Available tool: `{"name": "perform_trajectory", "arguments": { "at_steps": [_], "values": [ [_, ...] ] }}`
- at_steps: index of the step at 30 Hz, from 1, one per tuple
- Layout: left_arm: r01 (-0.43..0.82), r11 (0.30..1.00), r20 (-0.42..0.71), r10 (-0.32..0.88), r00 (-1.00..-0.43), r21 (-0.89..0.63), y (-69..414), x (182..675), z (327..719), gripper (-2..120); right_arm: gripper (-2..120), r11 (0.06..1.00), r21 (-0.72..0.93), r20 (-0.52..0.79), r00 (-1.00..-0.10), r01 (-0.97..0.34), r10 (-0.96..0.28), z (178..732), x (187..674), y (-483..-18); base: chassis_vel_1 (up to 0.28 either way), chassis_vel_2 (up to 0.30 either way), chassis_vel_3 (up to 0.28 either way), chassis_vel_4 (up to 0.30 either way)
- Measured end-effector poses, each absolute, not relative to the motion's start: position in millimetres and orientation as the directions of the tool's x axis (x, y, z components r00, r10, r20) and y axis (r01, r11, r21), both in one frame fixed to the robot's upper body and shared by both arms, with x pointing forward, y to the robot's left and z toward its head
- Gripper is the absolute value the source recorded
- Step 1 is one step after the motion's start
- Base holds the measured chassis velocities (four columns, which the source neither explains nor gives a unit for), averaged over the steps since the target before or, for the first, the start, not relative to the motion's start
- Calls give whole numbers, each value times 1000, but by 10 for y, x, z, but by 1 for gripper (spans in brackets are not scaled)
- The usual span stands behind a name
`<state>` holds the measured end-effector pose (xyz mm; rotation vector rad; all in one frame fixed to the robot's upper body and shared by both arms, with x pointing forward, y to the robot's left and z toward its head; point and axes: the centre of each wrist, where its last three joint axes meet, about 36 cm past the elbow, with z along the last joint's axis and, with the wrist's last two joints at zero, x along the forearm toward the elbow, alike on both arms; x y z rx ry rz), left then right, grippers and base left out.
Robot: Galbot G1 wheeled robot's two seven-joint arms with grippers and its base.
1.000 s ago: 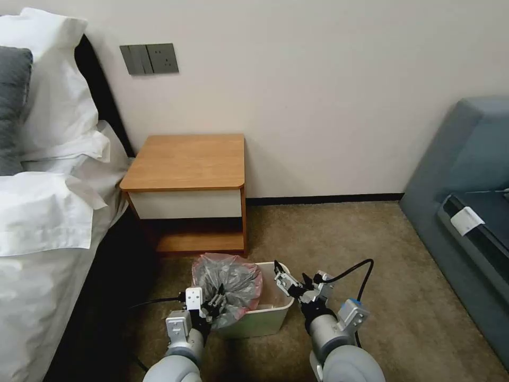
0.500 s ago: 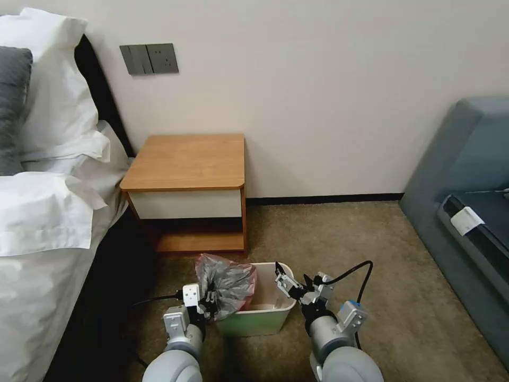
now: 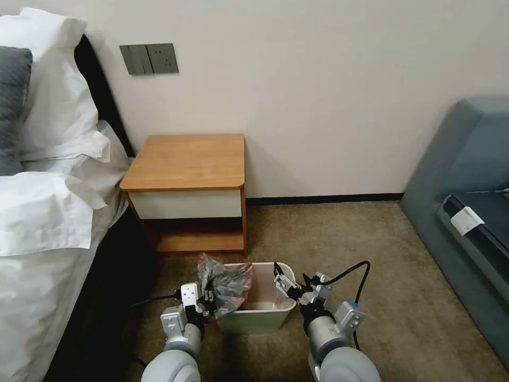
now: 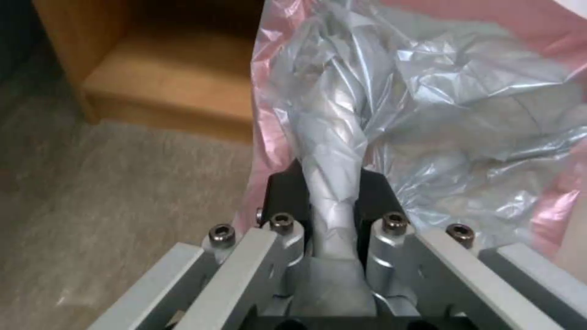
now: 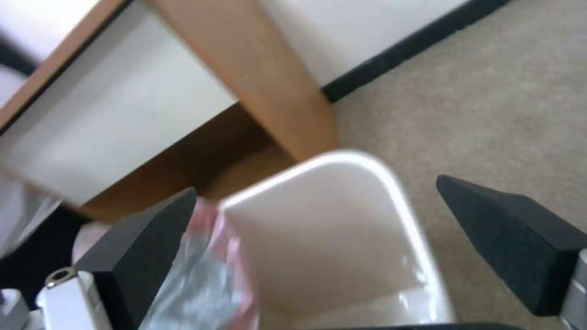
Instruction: Pick up the garbage bag from the table and place it over the trash can.
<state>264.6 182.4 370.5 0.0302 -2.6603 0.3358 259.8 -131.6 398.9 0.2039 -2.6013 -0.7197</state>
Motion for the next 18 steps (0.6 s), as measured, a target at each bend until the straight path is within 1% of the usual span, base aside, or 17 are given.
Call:
{"name": "perform_trajectory", "arguments": {
  "at_steps": [1, 3, 4, 7, 8, 10, 11, 12, 15, 18],
  "values": [
    [-77, 970, 443, 34, -896, -231, 1824, 2646, 3705, 10, 100, 854, 519, 367, -896, -26, -250, 3989, 2598, -1316, 0, 0, 0, 0],
    [-55, 961, 382, 55, -923, -271, 1868, 2644, 3701, 10, 100, 858, 508, 351, -891, -78, -289, 4033, 2557, -1306, 0, 0, 0, 0],
    [-55, 961, 382, 55, -923, -271, 1868, 2644, 3701, 10, 100, 858, 508, 351, -891, -78, -289, 4033, 2557, -1306, 0, 0, 0, 0],
    [-15, 955, 289, 75, -955, -297, 1934, 2660, 3721, 10, 100, 845, 519, 328, -884, -125, -332, 4228, 2496, -1253, 0, 0, 0, 0],
    [-15, 955, 289, 75, -955, -297, 1934, 2660, 3721, 10, 100, 845, 519, 328, -884, -125, -332, 4228, 2496, -1253, 0, 0, 0, 0],
    [14, 954, 243, 90, -966, -300, 1966, 2663, 3750, 10, 100, 831, 536, 309, -882, -148, -356, 4394, 2462, -1197, 0, 0, 0, 0],
    [29, 955, 220, 98, -971, -295, 1985, 2663, 3763, 10, 100, 825, 543, 298, -882, -159, -366, 4467, 2459, -1178, 0, 0, 0, 0],
    [29, 955, 220, 98, -971, -295, 1985, 2663, 3763, 10, 100, 825, 543, 298, -882, -159, -366, 4467, 2459, -1178, 0, 0, 0, 0],
    [79, 963, 154, 121, -981, -256, 2037, 2657, 3777, 10, 100, 813, 546, 266, -877, -204, -399, 4623, 2488, -1148, 0, 0, 0, 0],
    [111, 967, 123, 142, -982, -229, 2061, 2638, 3790, 10, 100, 817, 530, 255, -876, -228, -410, 4651, 2557, -1146, 0, 0, 0, 0]
  ]
}}
